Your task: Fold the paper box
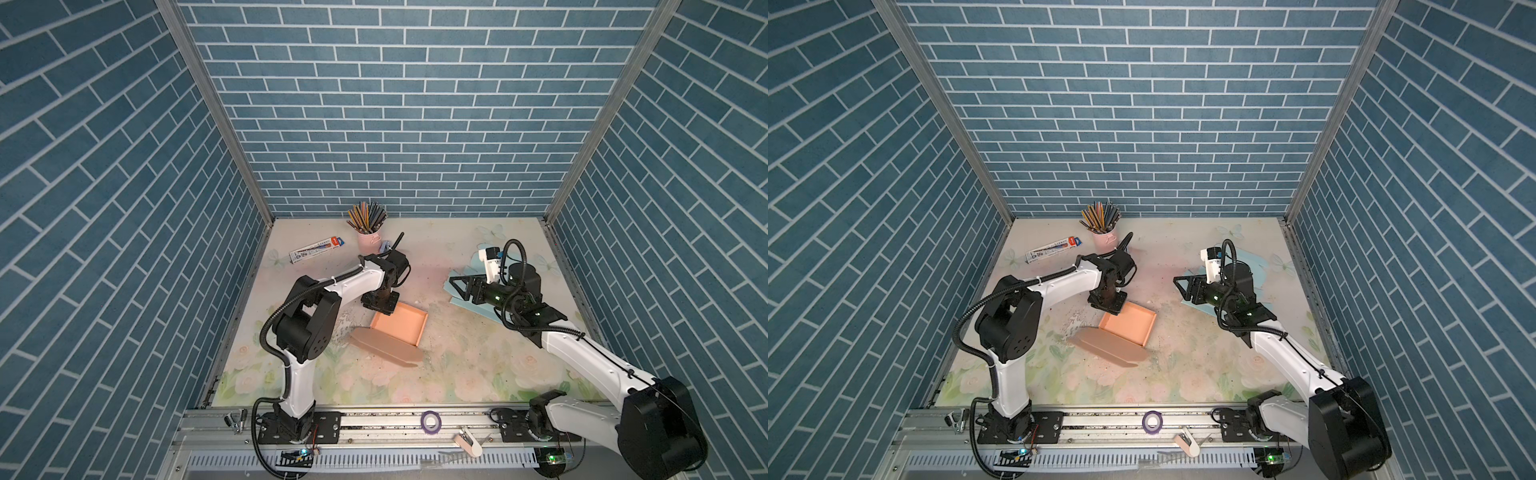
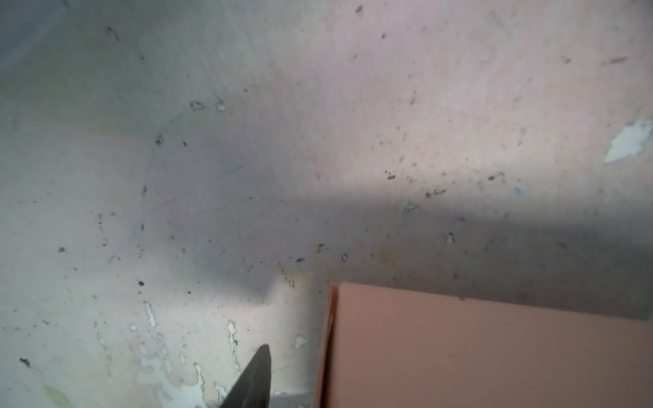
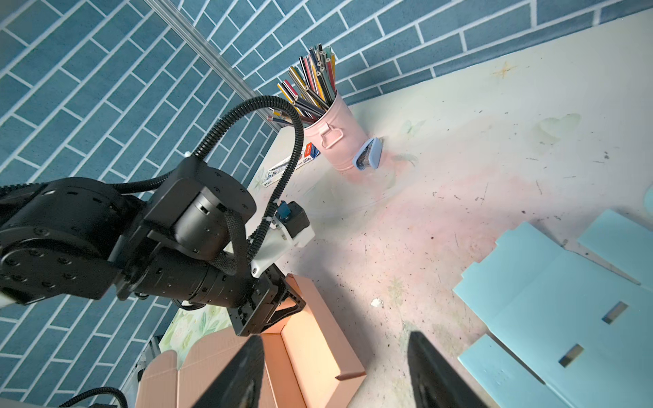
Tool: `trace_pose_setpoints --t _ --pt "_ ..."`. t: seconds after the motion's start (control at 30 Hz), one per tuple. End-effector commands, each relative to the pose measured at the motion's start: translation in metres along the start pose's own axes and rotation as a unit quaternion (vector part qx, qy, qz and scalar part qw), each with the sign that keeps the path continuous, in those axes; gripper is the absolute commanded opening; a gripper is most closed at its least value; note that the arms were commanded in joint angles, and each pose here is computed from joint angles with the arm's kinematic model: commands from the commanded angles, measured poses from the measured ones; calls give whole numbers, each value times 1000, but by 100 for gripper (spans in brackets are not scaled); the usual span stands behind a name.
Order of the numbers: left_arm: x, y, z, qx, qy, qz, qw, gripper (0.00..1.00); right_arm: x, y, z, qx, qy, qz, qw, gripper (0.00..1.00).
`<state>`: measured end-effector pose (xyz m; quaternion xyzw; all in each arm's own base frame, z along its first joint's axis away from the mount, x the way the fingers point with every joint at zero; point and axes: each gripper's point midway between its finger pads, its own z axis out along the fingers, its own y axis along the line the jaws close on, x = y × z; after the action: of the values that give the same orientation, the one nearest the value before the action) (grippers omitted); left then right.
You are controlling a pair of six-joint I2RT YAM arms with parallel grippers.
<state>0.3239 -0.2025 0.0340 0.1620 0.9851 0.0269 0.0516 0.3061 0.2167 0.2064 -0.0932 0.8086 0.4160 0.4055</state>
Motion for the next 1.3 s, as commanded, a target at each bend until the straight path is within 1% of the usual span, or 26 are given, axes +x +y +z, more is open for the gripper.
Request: trace_pose_setpoints --t 0.0,0.13,0.23,0.33,0.5,0.57,0.6,0.67,0.77,0.83,0.97,1.03,1.1,1.2,1.27 --pt "-9 4 -2 -8 -5 5 1000 48 1 0 -1 -4 2 -1 1000 65" --pt "-14 3 -6 -5 -12 6 1000 50 3 -2 0 -3 4 1 1000 65" --pt "-18 3 -16 -3 -21 7 1000 51 5 -4 1 -1 8 2 1000 65" --pt "-22 6 -30 -5 -33 7 999 56 8 -6 4 1 12 3 1000 65" --pt "-28 12 -73 -12 -68 8 998 60 10 -8 7 -2 17 8 1000 65" --pt "-27 17 -99 -21 -91 5 996 63 10 -7 8 -5 18 9 1000 65" --pt "-25 20 -112 -25 -101 3 995 66 10 -6 8 -7 19 10 1000 65" --pt "-17 24 -140 -36 -125 -3 992 75 10 -6 9 -10 20 9 1000 65" --pt "6 22 -171 -34 -148 -21 988 91 11 -5 10 -13 24 8 1000 65" --pt "24 17 -188 -29 -164 -37 985 96 12 -4 11 -14 28 5 999 68" --pt "63 5 -214 -9 -203 -73 977 97 11 -1 12 -16 34 -3 999 71" --pt "79 0 -218 3 -215 -93 972 97 11 1 12 -20 39 -7 999 72" --pt "91 -6 -214 22 -218 -118 968 98 12 3 14 -25 44 -11 999 73" --pt "98 -15 -206 37 -221 -143 964 98 14 6 16 -30 52 -15 998 75" --pt "100 -19 -198 30 -218 -151 964 98 16 8 17 -33 56 -19 998 76"
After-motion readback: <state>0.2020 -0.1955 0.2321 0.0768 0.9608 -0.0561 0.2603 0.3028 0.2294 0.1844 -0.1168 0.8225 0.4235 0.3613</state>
